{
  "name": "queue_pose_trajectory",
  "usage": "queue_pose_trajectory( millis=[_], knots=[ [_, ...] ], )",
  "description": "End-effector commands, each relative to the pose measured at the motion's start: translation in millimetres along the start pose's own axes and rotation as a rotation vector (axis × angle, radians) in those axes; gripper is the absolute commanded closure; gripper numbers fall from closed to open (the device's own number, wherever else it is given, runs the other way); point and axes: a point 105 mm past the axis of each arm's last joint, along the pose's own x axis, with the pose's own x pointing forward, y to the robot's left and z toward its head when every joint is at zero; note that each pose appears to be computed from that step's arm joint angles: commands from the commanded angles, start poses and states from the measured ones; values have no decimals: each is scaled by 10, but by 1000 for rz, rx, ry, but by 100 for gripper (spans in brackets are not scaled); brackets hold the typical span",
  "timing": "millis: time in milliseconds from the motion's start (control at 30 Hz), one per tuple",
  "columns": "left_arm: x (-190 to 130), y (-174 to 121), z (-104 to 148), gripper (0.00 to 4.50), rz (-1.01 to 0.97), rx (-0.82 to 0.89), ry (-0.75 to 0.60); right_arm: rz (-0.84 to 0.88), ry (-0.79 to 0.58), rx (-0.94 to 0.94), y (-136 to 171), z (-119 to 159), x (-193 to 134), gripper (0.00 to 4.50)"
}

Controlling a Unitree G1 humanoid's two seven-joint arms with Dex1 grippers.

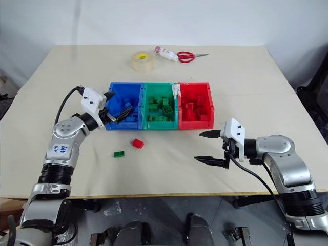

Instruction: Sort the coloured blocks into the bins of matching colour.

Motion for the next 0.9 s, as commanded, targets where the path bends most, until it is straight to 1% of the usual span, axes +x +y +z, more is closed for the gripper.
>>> queue_pose_trajectory(
  millis=[33, 100, 200, 367, 533, 600, 733, 900],
  knots=[
    [-162, 16, 147, 5, -54, 5, -36, 9, -22, -40, 2, 86, -8, 0],
    [-249, -4, 170, 5, -84, 11, -34, 12, -23, -39, -1, 85, -6, 0],
    [-560, -84, 174, 5, -193, 38, -1, 28, -22, -38, -4, 75, 10, 0],
    [-1040, -69, -10, 5, -277, 59, 141, 48, -22, -37, -33, 60, 43, 0],
    [-1481, -29, -134, 5, -322, 3, 208, 68, -26, -41, -62, 55, 79, 0],
    [-1594, -5, -198, 5, -310, -34, 244, 76, -29, -43, -64, 56, 85, 0],
    [-1607, -68, -224, 5, -319, -55, 240, 79, -35, -46, -67, 62, 90, 0],
    [-1281, -292, -158, 5, -367, -45, 193, 73, -37, -48, -62, 65, 96, 0]
  ],
)
